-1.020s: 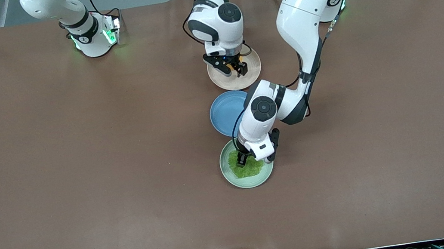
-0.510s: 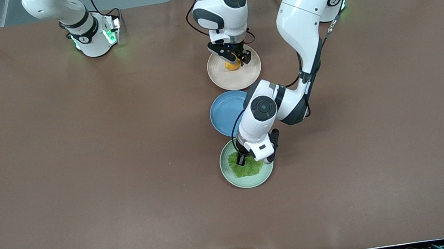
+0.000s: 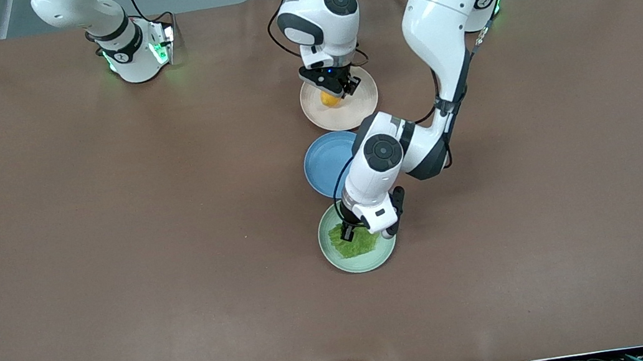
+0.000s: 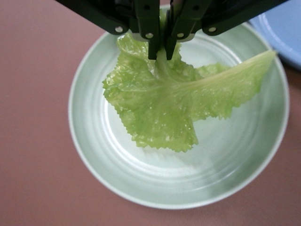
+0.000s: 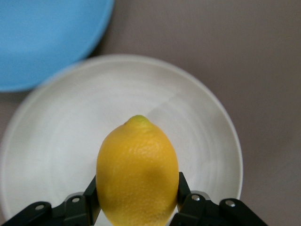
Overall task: Pick lemon and lettuce from plates
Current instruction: 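Lift the lettuce with the left gripper while the right gripper lifts the lemon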
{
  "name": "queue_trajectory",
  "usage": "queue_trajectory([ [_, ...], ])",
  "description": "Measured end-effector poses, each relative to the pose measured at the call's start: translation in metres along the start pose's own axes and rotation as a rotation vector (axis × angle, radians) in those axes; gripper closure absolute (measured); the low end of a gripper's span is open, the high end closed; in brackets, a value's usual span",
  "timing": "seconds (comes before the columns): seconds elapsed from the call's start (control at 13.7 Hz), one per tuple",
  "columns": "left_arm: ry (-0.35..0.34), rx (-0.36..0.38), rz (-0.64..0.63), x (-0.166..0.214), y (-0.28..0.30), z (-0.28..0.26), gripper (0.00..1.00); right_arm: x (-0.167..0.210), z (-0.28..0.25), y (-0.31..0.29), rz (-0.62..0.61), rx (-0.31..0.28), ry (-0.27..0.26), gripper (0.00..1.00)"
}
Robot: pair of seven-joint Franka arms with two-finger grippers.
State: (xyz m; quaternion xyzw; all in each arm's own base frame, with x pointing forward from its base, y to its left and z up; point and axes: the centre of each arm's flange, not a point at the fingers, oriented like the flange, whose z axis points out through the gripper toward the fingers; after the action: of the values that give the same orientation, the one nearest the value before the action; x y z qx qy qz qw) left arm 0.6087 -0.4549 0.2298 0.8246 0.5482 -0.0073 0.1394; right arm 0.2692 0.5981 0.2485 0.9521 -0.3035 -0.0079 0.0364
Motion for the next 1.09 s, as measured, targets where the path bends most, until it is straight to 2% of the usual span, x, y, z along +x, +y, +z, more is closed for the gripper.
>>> queue_trajectory([
  [0.22,-0.004,0.053,0.015,0.012,0.013,-0.058,0.93,0.093,-0.103,0.007,-0.084,0.026,-0.026,0.37],
  [0.36,-0.009,0.096,0.057,0.036,0.02,-0.112,0.93,0.177,-0.144,0.032,-0.157,0.057,-0.035,0.37],
  [0.58,-0.033,0.212,0.196,0.09,0.004,-0.178,0.93,0.308,-0.144,0.086,-0.248,0.056,-0.047,0.37],
  [0.8,-0.092,0.3,0.392,0.158,-0.037,-0.215,0.93,0.426,-0.126,0.146,-0.339,0.054,-0.061,0.37],
  [0.95,-0.116,0.334,0.512,0.199,-0.071,-0.222,0.93,0.489,-0.118,0.191,-0.393,0.061,-0.066,0.37],
  [1.09,-0.123,0.38,0.634,0.231,-0.104,-0.22,0.93,0.533,-0.107,0.233,-0.472,0.067,-0.072,0.37],
])
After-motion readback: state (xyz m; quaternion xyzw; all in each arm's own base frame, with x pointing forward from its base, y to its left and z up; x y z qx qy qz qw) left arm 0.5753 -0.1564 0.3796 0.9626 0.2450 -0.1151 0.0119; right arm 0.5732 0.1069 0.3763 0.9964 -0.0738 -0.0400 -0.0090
